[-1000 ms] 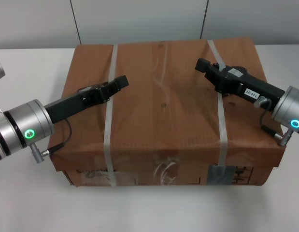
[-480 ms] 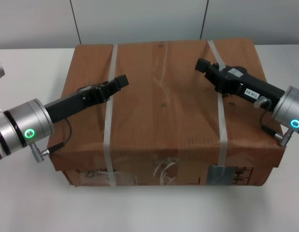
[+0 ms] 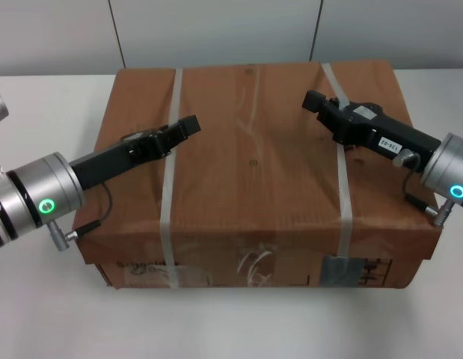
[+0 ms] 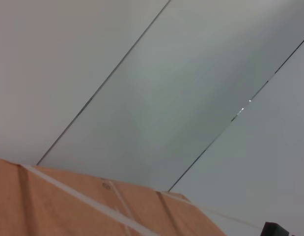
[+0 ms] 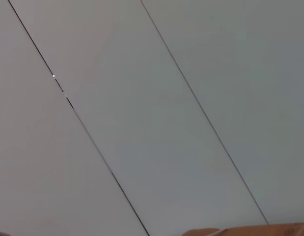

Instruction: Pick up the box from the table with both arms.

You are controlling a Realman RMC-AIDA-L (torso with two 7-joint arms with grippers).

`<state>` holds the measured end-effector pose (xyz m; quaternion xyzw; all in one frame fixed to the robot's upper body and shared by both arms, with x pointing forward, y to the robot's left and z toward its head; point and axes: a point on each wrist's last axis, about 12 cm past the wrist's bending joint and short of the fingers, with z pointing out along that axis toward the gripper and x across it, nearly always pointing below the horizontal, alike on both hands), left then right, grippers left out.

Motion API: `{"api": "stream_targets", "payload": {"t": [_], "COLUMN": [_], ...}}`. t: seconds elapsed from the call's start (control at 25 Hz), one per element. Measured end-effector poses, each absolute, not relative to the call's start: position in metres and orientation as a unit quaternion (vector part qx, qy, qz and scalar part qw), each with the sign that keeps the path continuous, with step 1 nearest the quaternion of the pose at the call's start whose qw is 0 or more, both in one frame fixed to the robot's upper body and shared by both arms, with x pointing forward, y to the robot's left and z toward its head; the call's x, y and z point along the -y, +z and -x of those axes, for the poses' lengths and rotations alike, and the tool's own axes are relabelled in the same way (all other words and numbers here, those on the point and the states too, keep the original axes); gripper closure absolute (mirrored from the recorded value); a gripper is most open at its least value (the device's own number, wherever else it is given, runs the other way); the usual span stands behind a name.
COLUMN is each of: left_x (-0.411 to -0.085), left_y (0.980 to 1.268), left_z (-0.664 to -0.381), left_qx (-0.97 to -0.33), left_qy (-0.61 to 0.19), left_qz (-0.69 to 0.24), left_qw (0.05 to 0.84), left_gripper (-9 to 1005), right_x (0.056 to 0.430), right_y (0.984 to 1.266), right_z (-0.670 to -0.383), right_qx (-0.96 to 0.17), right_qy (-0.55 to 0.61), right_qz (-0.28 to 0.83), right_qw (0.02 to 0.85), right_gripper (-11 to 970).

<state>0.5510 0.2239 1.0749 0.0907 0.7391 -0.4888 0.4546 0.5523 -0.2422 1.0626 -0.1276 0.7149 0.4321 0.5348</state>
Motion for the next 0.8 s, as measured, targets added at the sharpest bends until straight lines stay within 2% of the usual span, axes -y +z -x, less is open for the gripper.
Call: {"api": "stream_targets", "payload": {"t": [0.8], "left_x": [-0.2244], "left_y": [1.0740], "left_z": [-0.5506], "left_qx": [-0.740], "left_qy": [-0.489], "left_qz": [-0.089], "left_qw": [0.454], "left_gripper": [900], "right_x": [0.2422], "right_y": [1.0624], "right_z": [-0.5522], "right_qx": [-0.715], "right_qy": [0.432], "right_qz": [0.127], "right_qw": [0.535], "right_gripper": [960]}}
